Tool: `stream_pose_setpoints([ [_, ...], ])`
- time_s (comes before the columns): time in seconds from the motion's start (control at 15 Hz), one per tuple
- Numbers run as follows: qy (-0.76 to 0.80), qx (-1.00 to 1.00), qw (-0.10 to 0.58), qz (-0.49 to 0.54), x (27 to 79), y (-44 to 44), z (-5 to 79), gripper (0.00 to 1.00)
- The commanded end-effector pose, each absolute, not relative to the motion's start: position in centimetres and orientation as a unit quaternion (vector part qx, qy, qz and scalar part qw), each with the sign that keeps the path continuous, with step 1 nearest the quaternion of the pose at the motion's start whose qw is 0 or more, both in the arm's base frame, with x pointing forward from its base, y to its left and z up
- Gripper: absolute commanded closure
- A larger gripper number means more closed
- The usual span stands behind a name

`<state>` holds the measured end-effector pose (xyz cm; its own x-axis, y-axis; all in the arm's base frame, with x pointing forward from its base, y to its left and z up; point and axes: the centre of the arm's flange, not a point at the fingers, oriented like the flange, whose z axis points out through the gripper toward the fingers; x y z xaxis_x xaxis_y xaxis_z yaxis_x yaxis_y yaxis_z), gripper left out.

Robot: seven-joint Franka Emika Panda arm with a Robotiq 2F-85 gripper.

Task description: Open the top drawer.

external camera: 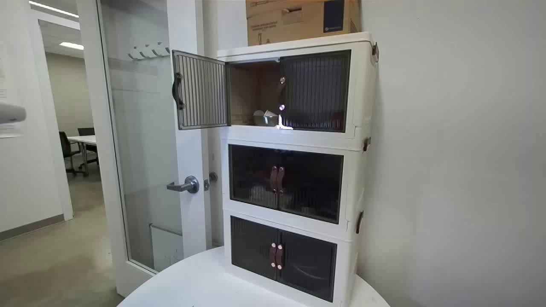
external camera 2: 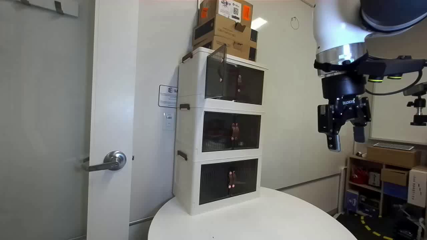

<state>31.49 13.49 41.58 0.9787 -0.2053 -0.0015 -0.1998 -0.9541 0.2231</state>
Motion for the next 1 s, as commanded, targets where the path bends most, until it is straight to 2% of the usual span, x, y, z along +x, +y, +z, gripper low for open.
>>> stream_pose_setpoints([
  [0.0, -0.102, 0.988, 0.112, -0.012, 31.5, 13.5, 41.6, 0.0],
  [0.4, -0.102, 0.988, 0.112, -0.012, 31.5, 13.5, 41.6, 0.0],
  [0.67, -0.017, 0.995, 0.073, 0.072, 34.0, 16.4, 43.4, 0.0],
  [0.93, 0.031, 0.983, 0.028, 0.178, 37.6, 15.0, 47.5, 0.0],
])
